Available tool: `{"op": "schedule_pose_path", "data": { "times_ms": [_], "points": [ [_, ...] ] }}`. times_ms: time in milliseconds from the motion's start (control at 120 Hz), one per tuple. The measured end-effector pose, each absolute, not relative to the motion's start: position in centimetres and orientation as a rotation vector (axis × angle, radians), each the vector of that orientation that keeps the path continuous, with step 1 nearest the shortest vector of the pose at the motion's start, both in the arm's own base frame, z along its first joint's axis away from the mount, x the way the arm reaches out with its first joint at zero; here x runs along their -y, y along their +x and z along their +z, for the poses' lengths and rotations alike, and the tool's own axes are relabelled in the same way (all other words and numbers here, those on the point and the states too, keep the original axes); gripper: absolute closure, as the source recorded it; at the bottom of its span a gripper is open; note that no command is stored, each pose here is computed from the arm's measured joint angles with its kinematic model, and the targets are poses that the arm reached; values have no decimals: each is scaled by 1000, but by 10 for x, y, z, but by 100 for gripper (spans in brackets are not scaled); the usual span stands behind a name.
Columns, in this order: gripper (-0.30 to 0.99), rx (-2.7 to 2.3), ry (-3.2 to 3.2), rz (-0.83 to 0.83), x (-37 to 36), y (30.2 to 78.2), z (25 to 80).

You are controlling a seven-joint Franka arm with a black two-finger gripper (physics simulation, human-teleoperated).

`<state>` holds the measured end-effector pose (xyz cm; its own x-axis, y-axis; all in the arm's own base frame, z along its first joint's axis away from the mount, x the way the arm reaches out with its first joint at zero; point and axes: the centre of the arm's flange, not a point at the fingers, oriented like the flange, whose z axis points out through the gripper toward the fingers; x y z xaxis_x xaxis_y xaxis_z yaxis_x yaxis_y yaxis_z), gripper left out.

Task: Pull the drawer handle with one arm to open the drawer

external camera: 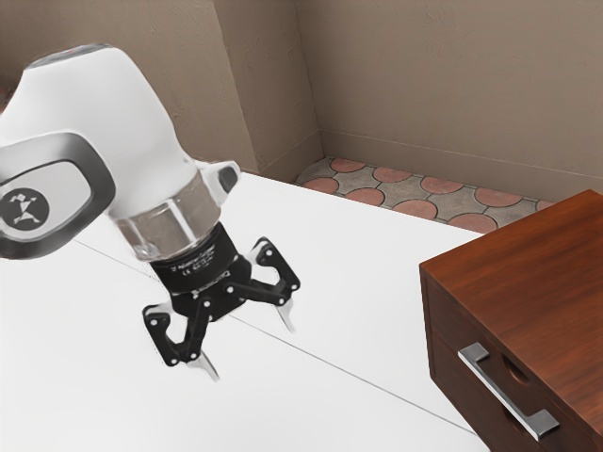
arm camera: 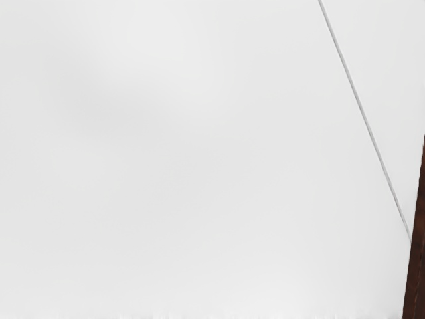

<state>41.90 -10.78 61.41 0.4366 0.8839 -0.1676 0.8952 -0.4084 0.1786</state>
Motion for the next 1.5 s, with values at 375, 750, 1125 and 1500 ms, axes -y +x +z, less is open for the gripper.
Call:
{"op": "schedule_pose_path", "data": {
  "times_ms": [375, 750, 1125, 1500],
  "points": [
    [0, -1413, 2415, 76, 207, 420, 594],
    [0, -1430, 2382, 100, 233, 444, 576],
    [0, -1381, 2392, 113, 270, 445, 561],
    [0, -1402, 2368, 167, 283, 475, 555]
  ]
}}
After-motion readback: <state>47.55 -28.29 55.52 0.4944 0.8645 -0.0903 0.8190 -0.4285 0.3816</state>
